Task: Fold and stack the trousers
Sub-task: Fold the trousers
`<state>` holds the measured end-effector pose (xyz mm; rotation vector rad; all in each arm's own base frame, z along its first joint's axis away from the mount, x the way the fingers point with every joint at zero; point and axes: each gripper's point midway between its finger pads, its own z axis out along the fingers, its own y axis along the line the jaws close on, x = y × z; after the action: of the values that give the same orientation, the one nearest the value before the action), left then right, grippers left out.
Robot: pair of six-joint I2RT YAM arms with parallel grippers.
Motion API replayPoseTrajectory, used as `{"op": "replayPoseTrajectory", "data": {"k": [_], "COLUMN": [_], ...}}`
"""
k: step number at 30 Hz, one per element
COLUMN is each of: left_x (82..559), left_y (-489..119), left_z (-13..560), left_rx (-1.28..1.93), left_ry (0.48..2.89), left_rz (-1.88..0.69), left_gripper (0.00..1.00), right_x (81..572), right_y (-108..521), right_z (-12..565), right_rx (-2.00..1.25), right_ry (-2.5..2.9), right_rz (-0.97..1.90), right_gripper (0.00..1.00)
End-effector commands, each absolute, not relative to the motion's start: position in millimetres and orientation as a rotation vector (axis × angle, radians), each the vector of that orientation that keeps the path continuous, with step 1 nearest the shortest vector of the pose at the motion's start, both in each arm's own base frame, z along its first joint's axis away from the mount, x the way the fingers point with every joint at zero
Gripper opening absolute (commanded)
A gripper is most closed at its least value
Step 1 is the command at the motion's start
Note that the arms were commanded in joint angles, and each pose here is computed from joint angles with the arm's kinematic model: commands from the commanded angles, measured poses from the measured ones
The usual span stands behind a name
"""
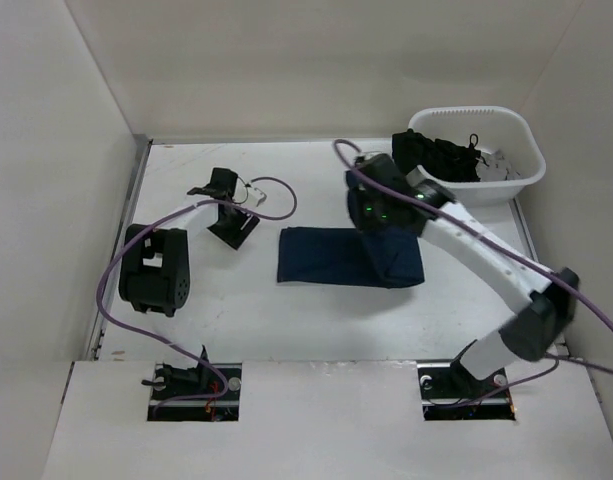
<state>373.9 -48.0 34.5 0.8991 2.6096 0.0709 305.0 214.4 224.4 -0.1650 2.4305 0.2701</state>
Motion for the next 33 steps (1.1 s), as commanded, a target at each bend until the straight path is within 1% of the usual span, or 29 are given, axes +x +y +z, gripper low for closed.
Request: {"op": "replayPoseTrajectory", "data": {"k": [1, 4, 7, 11, 12, 14, 15, 16, 17, 18, 20, 22, 24, 26, 27, 28, 30, 33], "left_x": [391.4, 395.4, 394.8, 393.6, 394.2, 394.7, 395.8, 396.0, 397.4, 399.3, 404.0, 408.4, 413.3, 417.5, 420.0, 421.8, 420.5, 412.8], "left_y": [-33.6, -10.5, 9.7, 25.1, 27.9, 32.8, 34.8, 36.8, 38.8, 40.8, 47.4, 55.5, 63.8, 67.6, 68.4, 65.9, 57.0, 18.8], "left_z": [50.2, 44.5, 27.3, 10.0, 7.8, 5.1, 5.3, 4.6, 5.8, 7.0, 11.7, 17.7, 28.9, 44.5, 54.2, 64.1, 81.3, 94.9], "left_rx": [0.772, 0.693, 0.627, 0.553, 0.537, 0.518, 0.516, 0.516, 0.511, 0.506, 0.481, 0.453, 0.435, 0.435, 0.436, 0.444, 0.46, 0.57], "left_ry": [2.592, 2.619, 2.674, 2.726, 2.731, 2.739, 2.738, 2.74, 2.737, 2.733, 2.723, 2.712, 2.69, 2.653, 2.626, 2.599, 2.561, 2.507], "left_rz": [0.074, 0.081, 0.074, 0.067, 0.067, 0.069, 0.071, 0.073, 0.076, 0.079, 0.088, 0.104, 0.137, 0.166, 0.179, 0.18, 0.169, 0.113], "left_gripper": [0.62, 0.62, 0.62, 0.61, 0.61, 0.61, 0.61, 0.61, 0.61, 0.61, 0.61, 0.61, 0.6, 0.6, 0.6, 0.61, 0.61, 0.62], "right_x": [319.2, 331.9, 348.2, 363.5, 364.4, 366.0, 365.9, 365.4, 361.5, 354.5, 335.8, 314.6, 298.4, 290.5, 292.8, 305.7, 322.5, 331.9], "right_y": [273.4, 336.1, 380.7, 417.3, 423.1, 431.2, 434.8, 440.2, 450.7, 465.4, 499.9, 524.8, 524.9, 504.3, 487.1, 459.0, 401.0, 316.3], "right_z": [251.3, 247.7, 239.9, 219.1, 210.7, 187.5, 177.6, 169.2, 165.0, 164.4, 181.9, 223.9, 264.0, 280.0, 274.1, 261.6, 218.8, 159.7], "right_rx": [-0.157, -0.243, -0.273, -0.272, -0.268, -0.265, -0.269, -0.283, -0.305, -0.339, -0.447, -0.571, -0.617, -0.573, -0.5, -0.392, -0.199, 0.027], "right_ry": [2.335, 2.295, 2.272, 2.263, 2.276, 2.312, 2.328, 2.339, 2.341, 2.336, 2.276, 2.124, 1.974, 1.909, 1.935, 1.986, 2.111, 2.27], "right_rz": [0.319, 0.402, 0.447, 0.504, 0.519, 0.525, 0.53, 0.548, 0.587, 0.656, 0.849, 1.023, 1.098, 1.108, 1.091, 1.043, 0.927, 0.723], "right_gripper": [0.0, 0.0, 0.0, 0.02, 0.04, 0.12, 0.2, 0.34, 0.56, 1.0, 1.0, 1.0, 1.0, 1.0, 1.0, 1.0, 1.0, 1.0]}}
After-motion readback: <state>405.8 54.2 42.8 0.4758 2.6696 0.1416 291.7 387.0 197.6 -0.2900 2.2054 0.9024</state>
